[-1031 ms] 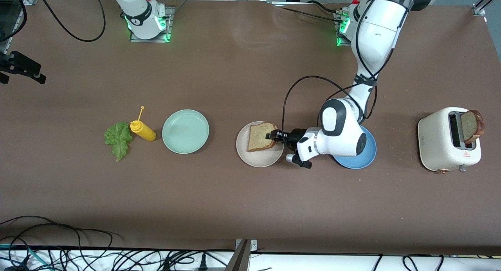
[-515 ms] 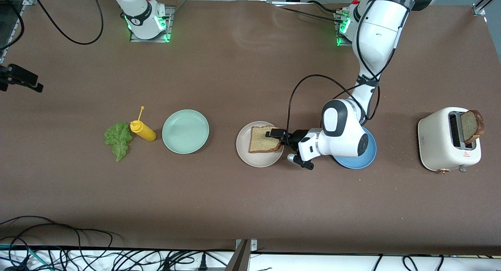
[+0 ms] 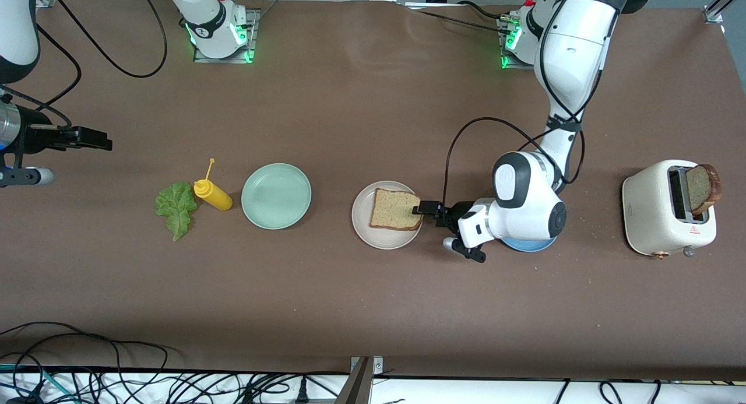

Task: Make sandwich on beige plate with both arms
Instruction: 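Release the bread with the left gripper while the right gripper reaches the lettuce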

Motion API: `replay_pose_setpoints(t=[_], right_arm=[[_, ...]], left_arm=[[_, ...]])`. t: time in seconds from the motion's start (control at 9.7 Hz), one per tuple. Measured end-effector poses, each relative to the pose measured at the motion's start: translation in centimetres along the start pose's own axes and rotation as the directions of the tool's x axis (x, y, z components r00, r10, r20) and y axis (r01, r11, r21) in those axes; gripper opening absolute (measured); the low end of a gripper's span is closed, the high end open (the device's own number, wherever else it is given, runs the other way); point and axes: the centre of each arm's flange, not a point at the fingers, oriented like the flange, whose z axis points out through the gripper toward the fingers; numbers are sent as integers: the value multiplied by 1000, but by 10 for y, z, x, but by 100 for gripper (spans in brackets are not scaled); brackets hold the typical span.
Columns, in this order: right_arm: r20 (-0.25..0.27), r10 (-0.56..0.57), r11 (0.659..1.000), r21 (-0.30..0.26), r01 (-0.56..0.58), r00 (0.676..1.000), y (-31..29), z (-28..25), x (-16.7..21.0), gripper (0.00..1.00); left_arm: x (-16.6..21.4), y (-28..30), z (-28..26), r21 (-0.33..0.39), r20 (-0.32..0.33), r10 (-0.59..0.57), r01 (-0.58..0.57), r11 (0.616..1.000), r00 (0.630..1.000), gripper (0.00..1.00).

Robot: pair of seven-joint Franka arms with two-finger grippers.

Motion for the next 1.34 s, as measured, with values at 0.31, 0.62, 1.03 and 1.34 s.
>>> replay_pose_setpoints(t=[0.31,0.62,1.03,1.34], right_arm=[[6,2,1000,-23,-2,1000,3,5,2,100],[4,20,999,-30,-20,1000,18,71,29,100],[-135,22,999,-47,-29,991,33,220,48,100],[-203,32,999,-34,-39,979,29,292,57,100]], left_arm=[[0,-2,-59,232,28,27,-33,972,999,100],[-13,-22,-138,393,73,20,-48,918,997,100],[-33,-42,-228,493,43,-29,4,870,999,100],[-46,-31,-301,519,35,-68,40,854,997,100]])
